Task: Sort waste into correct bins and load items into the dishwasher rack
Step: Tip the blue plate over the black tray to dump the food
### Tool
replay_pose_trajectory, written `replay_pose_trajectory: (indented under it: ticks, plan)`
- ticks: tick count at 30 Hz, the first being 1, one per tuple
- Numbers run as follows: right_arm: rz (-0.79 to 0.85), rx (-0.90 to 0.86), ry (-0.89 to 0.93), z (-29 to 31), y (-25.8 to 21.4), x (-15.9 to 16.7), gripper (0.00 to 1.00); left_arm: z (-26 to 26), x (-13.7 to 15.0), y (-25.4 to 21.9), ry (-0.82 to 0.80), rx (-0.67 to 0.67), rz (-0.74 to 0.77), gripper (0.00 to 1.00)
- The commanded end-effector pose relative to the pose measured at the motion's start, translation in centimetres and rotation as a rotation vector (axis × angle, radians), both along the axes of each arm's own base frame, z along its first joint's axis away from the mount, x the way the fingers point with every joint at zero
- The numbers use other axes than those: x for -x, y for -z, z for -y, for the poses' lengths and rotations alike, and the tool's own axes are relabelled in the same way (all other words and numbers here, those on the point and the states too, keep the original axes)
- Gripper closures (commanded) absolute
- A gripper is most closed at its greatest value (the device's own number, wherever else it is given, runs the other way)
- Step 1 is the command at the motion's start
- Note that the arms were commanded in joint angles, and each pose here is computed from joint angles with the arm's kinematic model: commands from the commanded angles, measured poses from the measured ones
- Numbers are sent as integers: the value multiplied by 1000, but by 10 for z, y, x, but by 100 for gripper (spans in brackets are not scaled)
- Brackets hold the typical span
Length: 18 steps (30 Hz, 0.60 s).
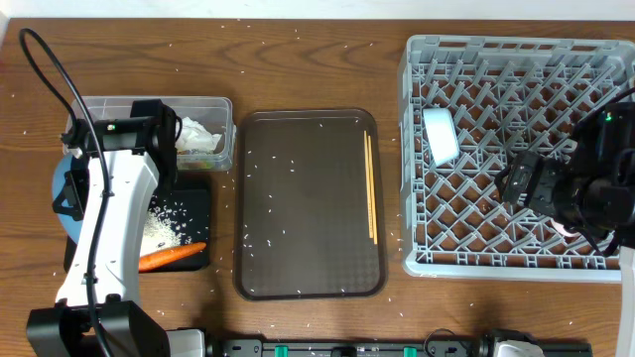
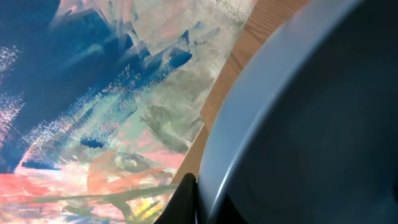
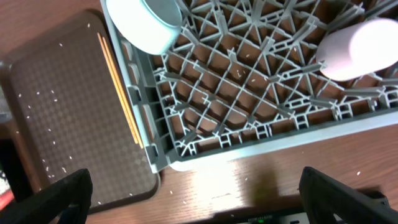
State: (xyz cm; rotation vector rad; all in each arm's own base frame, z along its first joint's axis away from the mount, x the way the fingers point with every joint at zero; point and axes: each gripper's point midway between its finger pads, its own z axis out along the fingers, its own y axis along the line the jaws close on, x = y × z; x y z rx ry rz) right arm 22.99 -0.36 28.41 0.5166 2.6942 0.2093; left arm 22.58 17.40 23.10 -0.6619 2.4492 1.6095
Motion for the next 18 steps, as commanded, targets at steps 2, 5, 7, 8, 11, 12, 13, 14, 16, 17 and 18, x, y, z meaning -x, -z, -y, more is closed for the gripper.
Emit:
replay_pose_trajectory:
  ticks: [2, 5, 7, 8, 11, 12, 13, 14, 16, 17, 18]
  plan:
    - [-4, 10, -4, 2, 0, 1, 1, 13, -14, -1, 51, 14, 56, 94]
    - [-5, 10, -5, 2, 0, 1, 1, 6, -22, -11, 118, -124, -55, 94]
    - [-20, 12, -12, 2, 2, 5, 1, 1, -20, -3, 115, -111, -115, 94]
    - [-26, 13, -16, 2, 2, 6, 1, 2, -20, 1, 112, -87, -117, 94]
    - [-26, 14, -18, 2, 2, 6, 1, 4, -20, 5, 105, -69, -94, 94]
    - [-25, 14, -18, 2, 2, 6, 1, 4, -20, 5, 105, -70, -96, 94]
    - [-26, 14, -18, 2, 2, 6, 1, 4, -20, 5, 104, -69, -99, 94]
    - [-26, 14, -18, 2, 2, 6, 1, 3, -19, 5, 100, -69, -97, 94]
    - [-29, 14, -18, 2, 3, 7, 1, 2, -19, 4, 96, -72, -96, 94]
    - [-31, 13, -18, 1, 3, 8, 1, 2, -19, 4, 93, -73, -88, 94]
    - [-33, 13, -18, 1, 3, 8, 1, 2, -18, 3, 86, -74, -64, 94]
